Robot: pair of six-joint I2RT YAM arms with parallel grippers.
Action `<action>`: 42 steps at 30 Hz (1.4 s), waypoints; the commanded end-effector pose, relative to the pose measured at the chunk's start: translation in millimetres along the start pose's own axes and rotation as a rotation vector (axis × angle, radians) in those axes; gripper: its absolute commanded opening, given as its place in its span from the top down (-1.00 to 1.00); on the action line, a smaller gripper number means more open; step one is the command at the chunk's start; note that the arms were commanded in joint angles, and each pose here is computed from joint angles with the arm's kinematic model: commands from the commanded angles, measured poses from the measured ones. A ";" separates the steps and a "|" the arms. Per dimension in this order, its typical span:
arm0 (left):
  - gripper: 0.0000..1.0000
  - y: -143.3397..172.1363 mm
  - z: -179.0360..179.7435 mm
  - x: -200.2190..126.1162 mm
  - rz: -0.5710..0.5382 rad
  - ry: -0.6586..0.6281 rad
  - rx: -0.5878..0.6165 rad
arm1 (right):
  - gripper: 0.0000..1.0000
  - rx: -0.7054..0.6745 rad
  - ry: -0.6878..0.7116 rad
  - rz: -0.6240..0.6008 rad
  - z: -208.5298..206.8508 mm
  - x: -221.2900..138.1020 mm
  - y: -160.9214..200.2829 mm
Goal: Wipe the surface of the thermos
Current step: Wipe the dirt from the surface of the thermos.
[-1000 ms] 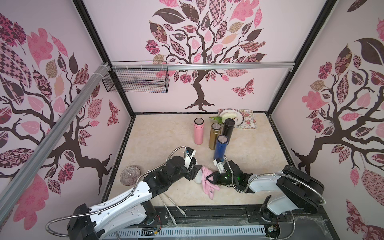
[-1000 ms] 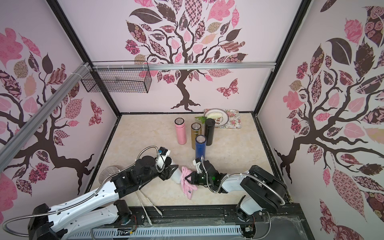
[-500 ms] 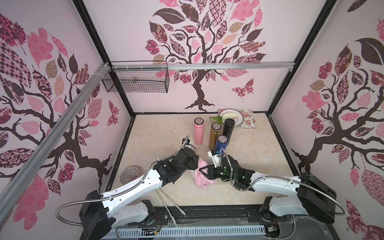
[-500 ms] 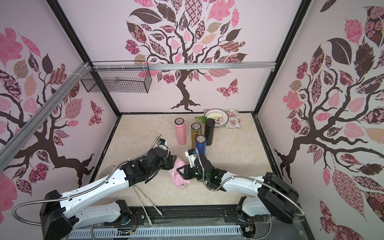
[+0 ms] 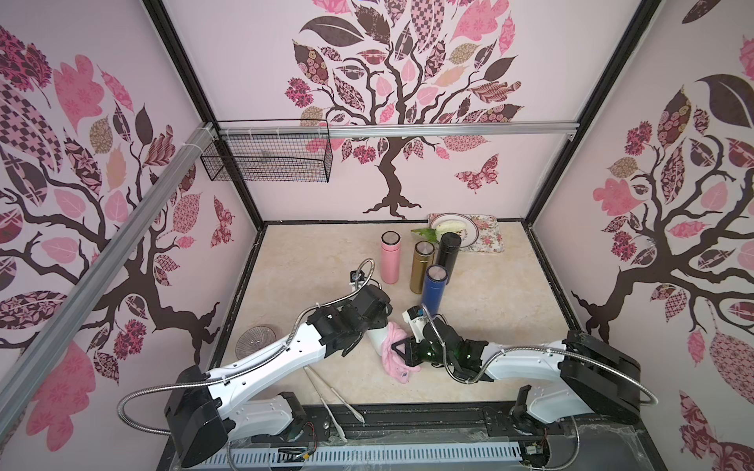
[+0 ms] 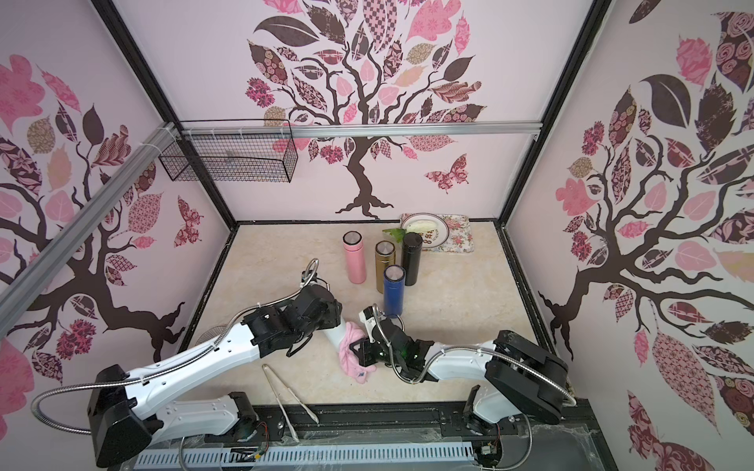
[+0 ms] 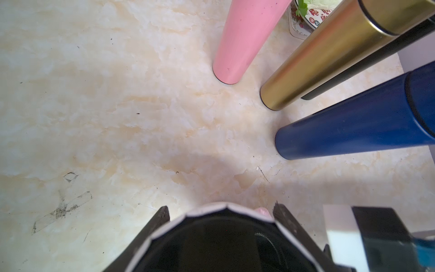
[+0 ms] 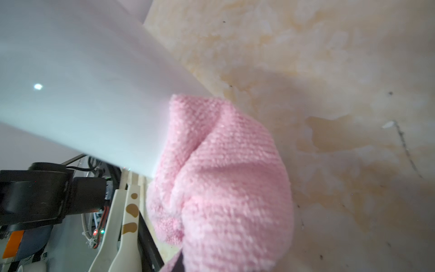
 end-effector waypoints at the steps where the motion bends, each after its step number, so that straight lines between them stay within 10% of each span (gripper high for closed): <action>1: 1.00 -10.8 -27.6 -6.3 -0.005 0.128 -0.097 | 1.00 -0.104 -0.159 -0.186 45.1 -12.6 -48.8; 10: 1.00 -9.8 -33.1 -3.9 0.010 0.154 -0.116 | 1.00 -0.091 -0.039 -0.201 14.8 0.3 -27.2; 21: 1.00 -4.1 -37.1 3.2 0.044 0.171 -0.126 | 1.00 -0.309 -0.155 -0.382 82.0 2.3 -83.3; 27: 1.00 -0.7 -34.9 1.4 0.059 0.183 -0.131 | 1.00 -0.206 0.121 -0.501 42.4 -11.9 -86.9; 42: 1.00 -6.3 -25.2 -12.7 0.025 0.168 -0.131 | 1.00 0.021 0.505 -0.335 -49.2 -15.2 -5.8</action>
Point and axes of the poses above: each gripper's point midway between its finger pads, its own x axis out along the fingers, its own z axis along the line the jaws close on, y = z × x, the point moved 6 cm from there along -x, back along the fingers, and after that the axes turned 8 degrees about -x, right-handed, at the moved point
